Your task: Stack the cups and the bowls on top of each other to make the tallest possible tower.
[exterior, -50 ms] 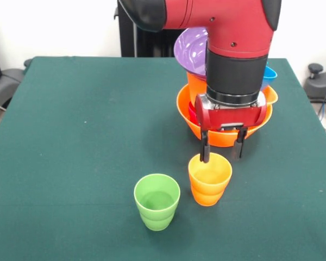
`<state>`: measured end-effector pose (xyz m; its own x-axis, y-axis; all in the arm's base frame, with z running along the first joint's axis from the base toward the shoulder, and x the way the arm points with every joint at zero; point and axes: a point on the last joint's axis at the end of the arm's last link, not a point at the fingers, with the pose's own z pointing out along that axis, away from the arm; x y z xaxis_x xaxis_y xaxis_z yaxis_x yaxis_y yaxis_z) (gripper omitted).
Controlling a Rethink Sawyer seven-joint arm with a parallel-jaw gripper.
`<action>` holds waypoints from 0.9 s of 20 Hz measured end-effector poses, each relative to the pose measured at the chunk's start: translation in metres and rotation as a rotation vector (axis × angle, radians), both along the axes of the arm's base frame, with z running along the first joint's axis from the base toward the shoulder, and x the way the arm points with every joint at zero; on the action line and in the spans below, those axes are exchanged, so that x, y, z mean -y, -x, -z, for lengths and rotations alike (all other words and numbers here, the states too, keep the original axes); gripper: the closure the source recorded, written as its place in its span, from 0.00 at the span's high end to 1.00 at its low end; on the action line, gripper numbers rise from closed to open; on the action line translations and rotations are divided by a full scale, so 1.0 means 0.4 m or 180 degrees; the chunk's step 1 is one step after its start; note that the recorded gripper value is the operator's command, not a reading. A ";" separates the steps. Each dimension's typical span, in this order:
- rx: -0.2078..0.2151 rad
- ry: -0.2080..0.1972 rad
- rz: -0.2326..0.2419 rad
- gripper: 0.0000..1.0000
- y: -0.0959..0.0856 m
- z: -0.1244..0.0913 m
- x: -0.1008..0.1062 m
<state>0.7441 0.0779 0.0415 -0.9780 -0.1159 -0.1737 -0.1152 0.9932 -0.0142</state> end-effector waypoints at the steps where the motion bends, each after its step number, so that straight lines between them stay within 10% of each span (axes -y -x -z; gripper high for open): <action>1: -0.0004 0.0002 -0.0009 1.00 0.003 0.009 0.000; 18: -0.0061 -0.0027 -0.0125 1.00 0.049 0.135 -0.020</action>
